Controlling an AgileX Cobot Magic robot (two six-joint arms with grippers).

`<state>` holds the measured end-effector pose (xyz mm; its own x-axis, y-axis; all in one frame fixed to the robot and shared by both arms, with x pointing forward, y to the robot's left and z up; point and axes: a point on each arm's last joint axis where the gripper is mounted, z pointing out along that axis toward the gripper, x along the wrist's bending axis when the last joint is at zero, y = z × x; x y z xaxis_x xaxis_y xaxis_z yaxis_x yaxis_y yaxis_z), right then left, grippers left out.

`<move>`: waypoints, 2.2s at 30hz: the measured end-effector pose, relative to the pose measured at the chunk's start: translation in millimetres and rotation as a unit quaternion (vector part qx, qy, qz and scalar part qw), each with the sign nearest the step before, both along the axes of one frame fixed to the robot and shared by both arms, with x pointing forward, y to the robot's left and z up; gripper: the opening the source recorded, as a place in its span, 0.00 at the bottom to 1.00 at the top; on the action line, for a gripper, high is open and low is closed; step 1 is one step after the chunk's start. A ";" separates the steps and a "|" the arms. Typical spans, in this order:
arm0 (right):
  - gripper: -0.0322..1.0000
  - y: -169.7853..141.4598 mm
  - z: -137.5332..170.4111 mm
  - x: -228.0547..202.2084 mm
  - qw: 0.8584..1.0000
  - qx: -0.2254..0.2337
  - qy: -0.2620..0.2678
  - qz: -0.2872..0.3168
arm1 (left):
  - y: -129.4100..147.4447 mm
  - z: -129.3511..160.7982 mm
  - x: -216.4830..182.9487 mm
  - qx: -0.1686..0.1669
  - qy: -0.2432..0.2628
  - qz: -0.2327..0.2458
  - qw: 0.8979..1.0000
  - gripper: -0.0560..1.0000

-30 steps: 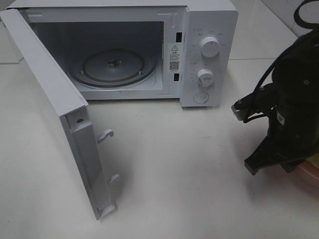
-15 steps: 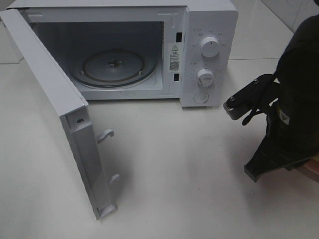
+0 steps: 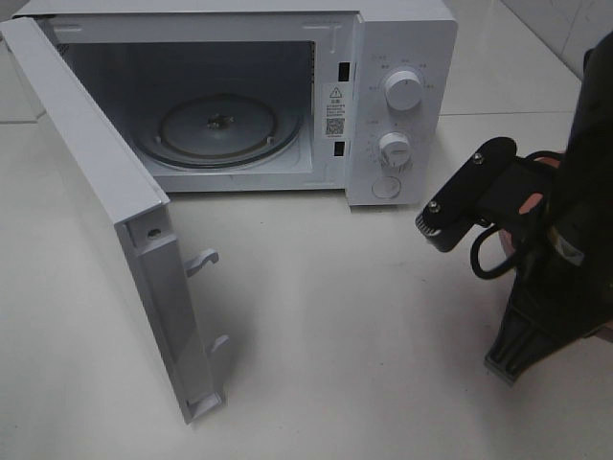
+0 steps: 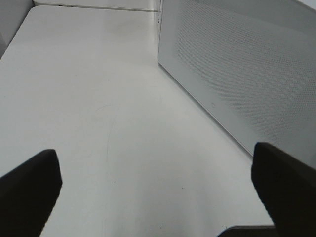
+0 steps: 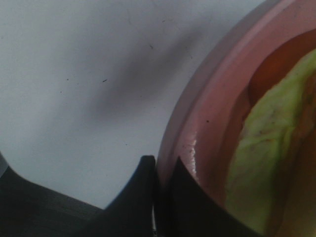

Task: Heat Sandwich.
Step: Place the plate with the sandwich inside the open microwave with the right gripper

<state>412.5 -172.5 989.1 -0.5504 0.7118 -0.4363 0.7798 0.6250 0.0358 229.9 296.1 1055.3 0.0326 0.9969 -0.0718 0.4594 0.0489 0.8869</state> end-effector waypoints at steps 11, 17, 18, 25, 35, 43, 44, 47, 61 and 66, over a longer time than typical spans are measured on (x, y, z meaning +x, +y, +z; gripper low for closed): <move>0.06 -3.3 1.5 -32.2 0.997 0.000 -0.006 0.071 | 0.0 0.0 0.0 0.000 0.000 0.000 1.000 0.97; 0.06 -8.0 1.6 -48.3 0.991 -0.007 -0.001 0.130 | 0.0 0.0 0.0 0.000 0.000 0.000 1.000 0.97; 0.06 -8.4 1.8 -50.3 0.990 -0.007 0.000 0.141 | 0.0 0.0 0.0 0.000 0.000 0.000 1.000 0.97; 0.06 -9.6 0.7 -60.5 0.976 -0.007 0.004 0.218 | 0.0 0.0 0.0 0.000 0.000 0.000 1.000 0.97; 0.06 -1.7 1.7 -59.5 0.950 -0.002 0.000 0.312 | 0.0 0.0 0.0 0.000 0.000 0.000 1.000 0.97; 0.06 2.0 1.9 -58.5 0.925 -0.014 0.003 0.379 | 0.0 0.0 0.0 0.000 0.000 0.000 1.000 0.97; 0.06 2.3 1.9 -58.4 0.922 -0.016 0.004 0.387 | 0.0 0.0 0.0 0.000 0.000 0.000 1.000 0.97; 0.06 2.7 2.0 -58.4 0.909 -0.028 0.009 0.416 | 0.0 0.0 0.0 0.000 0.000 0.000 1.000 0.97; 0.06 5.0 2.1 -57.9 0.857 -0.065 0.023 0.511 | 0.0 0.0 0.0 0.000 0.000 0.000 1.000 0.97; 0.06 5.3 2.1 -58.0 0.853 -0.066 0.024 0.518 | 0.0 0.0 0.0 0.000 0.000 0.000 1.000 0.97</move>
